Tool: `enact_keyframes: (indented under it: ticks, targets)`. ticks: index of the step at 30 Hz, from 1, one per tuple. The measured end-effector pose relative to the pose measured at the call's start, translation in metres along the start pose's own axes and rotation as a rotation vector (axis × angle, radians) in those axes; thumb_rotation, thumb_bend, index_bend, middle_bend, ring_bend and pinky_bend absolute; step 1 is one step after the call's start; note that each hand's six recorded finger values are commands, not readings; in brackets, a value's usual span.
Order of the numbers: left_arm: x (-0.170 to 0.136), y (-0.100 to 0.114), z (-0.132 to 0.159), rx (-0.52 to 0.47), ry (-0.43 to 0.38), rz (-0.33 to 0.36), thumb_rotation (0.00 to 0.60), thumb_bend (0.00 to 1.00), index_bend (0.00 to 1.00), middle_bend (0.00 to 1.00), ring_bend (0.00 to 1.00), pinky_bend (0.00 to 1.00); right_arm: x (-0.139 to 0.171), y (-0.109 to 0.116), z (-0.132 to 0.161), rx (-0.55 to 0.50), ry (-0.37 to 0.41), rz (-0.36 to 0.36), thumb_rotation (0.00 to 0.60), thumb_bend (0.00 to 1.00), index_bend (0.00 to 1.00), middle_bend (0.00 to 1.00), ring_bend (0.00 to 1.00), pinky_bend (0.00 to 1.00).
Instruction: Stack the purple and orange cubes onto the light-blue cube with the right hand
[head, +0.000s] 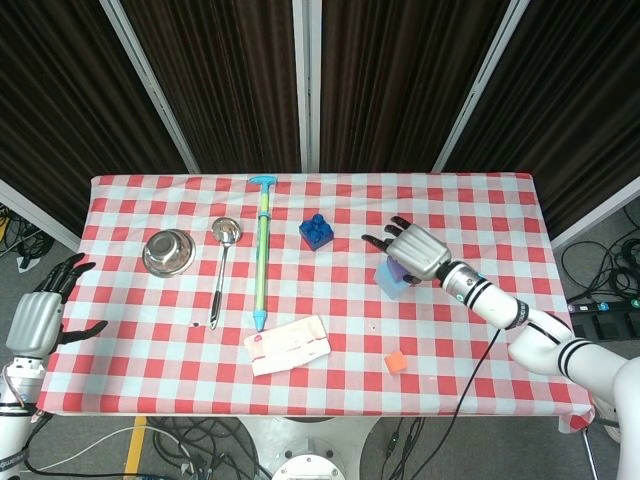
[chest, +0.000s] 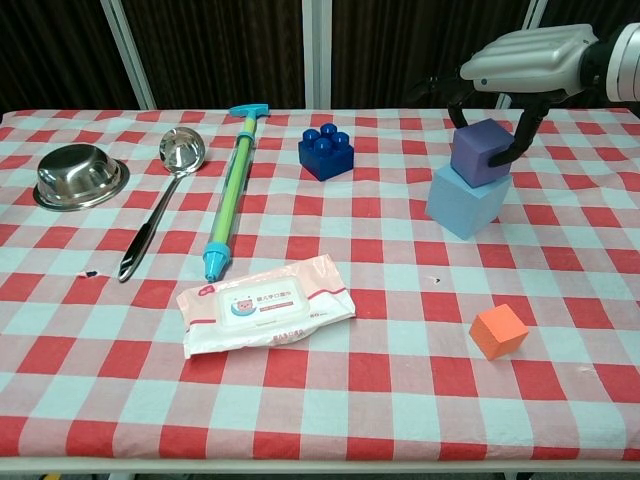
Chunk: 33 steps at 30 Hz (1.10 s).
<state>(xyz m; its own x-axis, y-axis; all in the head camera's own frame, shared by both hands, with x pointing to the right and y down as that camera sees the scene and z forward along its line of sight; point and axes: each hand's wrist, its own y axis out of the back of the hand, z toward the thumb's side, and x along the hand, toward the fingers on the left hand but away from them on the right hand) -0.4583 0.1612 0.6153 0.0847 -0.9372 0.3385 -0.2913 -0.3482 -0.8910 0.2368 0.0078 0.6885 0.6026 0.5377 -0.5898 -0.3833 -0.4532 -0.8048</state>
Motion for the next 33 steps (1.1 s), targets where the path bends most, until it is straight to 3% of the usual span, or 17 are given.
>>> enact_keyframes:
  ticks: [20, 33]
  targets:
    - [0.0000, 0.0000, 0.0000, 0.000, 0.000, 0.000, 0.600, 0.06, 0.22, 0.20, 0.14, 0.31, 0.0031, 0.0065, -0.0024, 0.007, 0.034, -0.021, 0.600, 0.11, 0.02, 0.46, 0.17, 0.13]
    - [0.0000, 0.0000, 0.0000, 0.000, 0.000, 0.000, 0.600, 0.06, 0.22, 0.20, 0.14, 0.31, 0.0020, 0.0013, -0.0014, 0.017, 0.058, 0.002, 0.600, 0.11, 0.02, 0.46, 0.17, 0.14]
